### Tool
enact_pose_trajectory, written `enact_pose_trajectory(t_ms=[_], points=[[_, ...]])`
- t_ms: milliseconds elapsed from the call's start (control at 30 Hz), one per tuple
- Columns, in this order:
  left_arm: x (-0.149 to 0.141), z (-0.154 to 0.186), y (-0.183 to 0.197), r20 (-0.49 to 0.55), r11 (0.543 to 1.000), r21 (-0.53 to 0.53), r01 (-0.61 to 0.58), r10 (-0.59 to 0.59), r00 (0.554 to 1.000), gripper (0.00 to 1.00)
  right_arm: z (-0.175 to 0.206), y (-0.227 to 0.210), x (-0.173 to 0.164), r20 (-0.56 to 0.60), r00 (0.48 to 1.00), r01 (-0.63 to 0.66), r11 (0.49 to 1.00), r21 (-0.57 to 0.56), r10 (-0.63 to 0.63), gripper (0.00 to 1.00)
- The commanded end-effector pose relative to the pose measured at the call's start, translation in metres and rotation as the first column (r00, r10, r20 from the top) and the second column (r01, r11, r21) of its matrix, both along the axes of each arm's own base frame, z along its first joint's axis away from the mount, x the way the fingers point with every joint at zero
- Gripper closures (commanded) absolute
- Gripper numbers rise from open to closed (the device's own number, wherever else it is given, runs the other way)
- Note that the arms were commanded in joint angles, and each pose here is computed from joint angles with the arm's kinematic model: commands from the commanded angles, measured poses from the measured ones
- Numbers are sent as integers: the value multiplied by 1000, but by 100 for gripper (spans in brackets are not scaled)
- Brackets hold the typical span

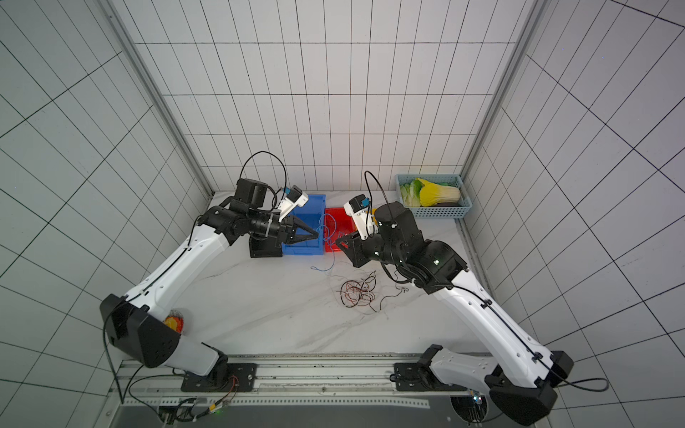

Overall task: Untangle and sort cables by color
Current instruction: Untie the cable.

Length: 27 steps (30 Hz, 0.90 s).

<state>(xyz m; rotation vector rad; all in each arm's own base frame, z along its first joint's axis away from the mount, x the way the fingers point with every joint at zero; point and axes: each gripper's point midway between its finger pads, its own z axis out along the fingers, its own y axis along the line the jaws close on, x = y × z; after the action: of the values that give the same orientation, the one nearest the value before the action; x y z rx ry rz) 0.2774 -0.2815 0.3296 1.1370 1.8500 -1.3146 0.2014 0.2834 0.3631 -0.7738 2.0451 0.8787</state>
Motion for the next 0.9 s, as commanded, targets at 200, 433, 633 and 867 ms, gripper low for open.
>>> enact_pose_trajectory(t_ms=[200, 433, 633, 867], points=[[-7, 9, 0, 13, 999, -36, 28, -27, 1000, 100, -9, 36, 19, 18, 998, -56, 998, -33, 56, 78], [-10, 10, -1, 3, 998, -46, 44, -44, 999, 100, -12, 38, 32, 57, 998, -28, 997, -73, 32, 74], [-12, 10, -2, -10, 997, -55, 60, -60, 998, 100, -14, 41, 36, 58, 998, -26, 997, -79, 30, 72], [-15, 10, -5, -16, 996, -56, 72, -73, 997, 100, -14, 49, 44, 67, 997, -27, 996, -85, 33, 77]])
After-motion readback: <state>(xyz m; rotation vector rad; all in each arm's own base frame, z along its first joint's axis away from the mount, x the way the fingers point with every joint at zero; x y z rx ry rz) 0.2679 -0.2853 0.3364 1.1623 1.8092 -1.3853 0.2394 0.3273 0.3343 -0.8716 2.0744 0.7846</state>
